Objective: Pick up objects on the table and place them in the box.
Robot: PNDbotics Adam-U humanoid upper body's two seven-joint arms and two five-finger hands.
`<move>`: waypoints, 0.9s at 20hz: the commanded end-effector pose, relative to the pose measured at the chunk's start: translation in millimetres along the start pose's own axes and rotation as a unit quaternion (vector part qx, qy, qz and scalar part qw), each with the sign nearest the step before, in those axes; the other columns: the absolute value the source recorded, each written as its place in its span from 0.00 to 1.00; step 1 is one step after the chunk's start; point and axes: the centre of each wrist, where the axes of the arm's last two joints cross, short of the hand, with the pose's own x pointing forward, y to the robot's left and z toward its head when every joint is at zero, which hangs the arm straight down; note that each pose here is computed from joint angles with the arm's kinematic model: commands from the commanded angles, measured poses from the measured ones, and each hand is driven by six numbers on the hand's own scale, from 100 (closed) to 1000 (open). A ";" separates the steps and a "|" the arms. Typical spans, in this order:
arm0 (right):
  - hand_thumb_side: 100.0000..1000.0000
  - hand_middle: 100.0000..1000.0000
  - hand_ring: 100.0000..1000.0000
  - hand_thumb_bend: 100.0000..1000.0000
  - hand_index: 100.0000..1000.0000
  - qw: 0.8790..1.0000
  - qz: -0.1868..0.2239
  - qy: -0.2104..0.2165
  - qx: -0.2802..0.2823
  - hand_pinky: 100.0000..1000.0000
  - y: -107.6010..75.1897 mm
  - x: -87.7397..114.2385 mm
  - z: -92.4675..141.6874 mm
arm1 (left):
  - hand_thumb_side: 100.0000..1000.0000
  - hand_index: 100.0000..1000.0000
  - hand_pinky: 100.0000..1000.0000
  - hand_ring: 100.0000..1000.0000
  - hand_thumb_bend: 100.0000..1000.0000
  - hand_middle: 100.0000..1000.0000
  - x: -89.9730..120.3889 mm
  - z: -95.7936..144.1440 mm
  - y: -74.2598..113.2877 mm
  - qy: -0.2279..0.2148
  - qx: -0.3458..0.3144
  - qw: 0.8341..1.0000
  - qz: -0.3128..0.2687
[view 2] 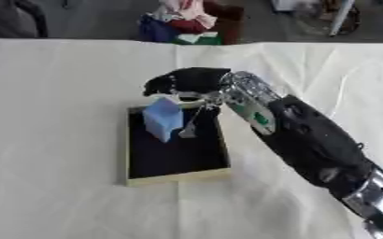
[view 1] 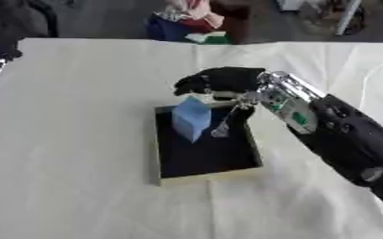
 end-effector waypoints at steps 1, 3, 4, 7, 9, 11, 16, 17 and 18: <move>0.32 0.93 0.89 0.37 1.00 0.996 0.006 0.018 -0.082 0.90 -39.5 -3.8 25.6 | 0.78 0.87 0.67 0.77 0.23 0.81 1.4 1.4 12.5 -0.001 0.012 1.000 -0.018; 0.33 0.90 0.86 0.37 1.00 0.989 -0.015 0.030 -0.146 0.88 -57.7 -0.8 42.1 | 0.78 0.87 0.67 0.77 0.23 0.81 -0.7 3.8 14.6 0.003 0.018 1.000 -0.020; 0.33 0.88 0.85 0.38 0.99 0.983 -0.031 0.036 -0.177 0.87 -64.5 1.2 49.9 | 0.78 0.87 0.67 0.77 0.23 0.81 -1.5 4.7 15.5 0.005 0.021 1.000 -0.021; 0.34 0.86 0.83 0.37 0.98 0.960 -0.083 0.057 -0.261 0.85 -79.8 7.8 71.6 | 0.78 0.87 0.67 0.77 0.23 0.81 -3.8 7.6 17.5 0.011 0.028 0.999 -0.022; 0.34 0.83 0.79 0.38 0.96 0.943 -0.114 0.070 -0.304 0.81 -83.9 10.9 81.1 | 0.78 0.87 0.67 0.77 0.23 0.81 -5.7 9.5 17.8 0.015 0.031 0.999 -0.022; 0.33 0.81 0.77 0.37 0.94 0.904 -0.166 0.092 -0.383 0.79 -82.7 14.3 95.9 | 0.78 0.87 0.67 0.77 0.23 0.81 -9.1 13.2 18.1 0.023 0.034 0.999 -0.022; 0.32 0.81 0.77 0.34 0.93 0.832 -0.246 0.108 -0.485 0.78 -67.7 35.8 114.4 | 0.77 0.87 0.67 0.77 0.23 0.81 -15.1 21.9 18.3 0.036 0.042 0.998 -0.022; 0.32 0.81 0.77 0.34 0.93 0.824 -0.254 0.114 -0.494 0.78 -64.3 38.7 116.4 | 0.77 0.87 0.67 0.77 0.23 0.81 -15.9 23.5 18.4 0.038 0.044 0.998 -0.021; 0.32 0.82 0.77 0.33 0.93 0.816 -0.261 0.116 -0.503 0.79 -60.2 41.9 118.0 | 0.77 0.87 0.67 0.77 0.23 0.81 -16.9 25.5 18.4 0.040 0.046 0.998 -0.021</move>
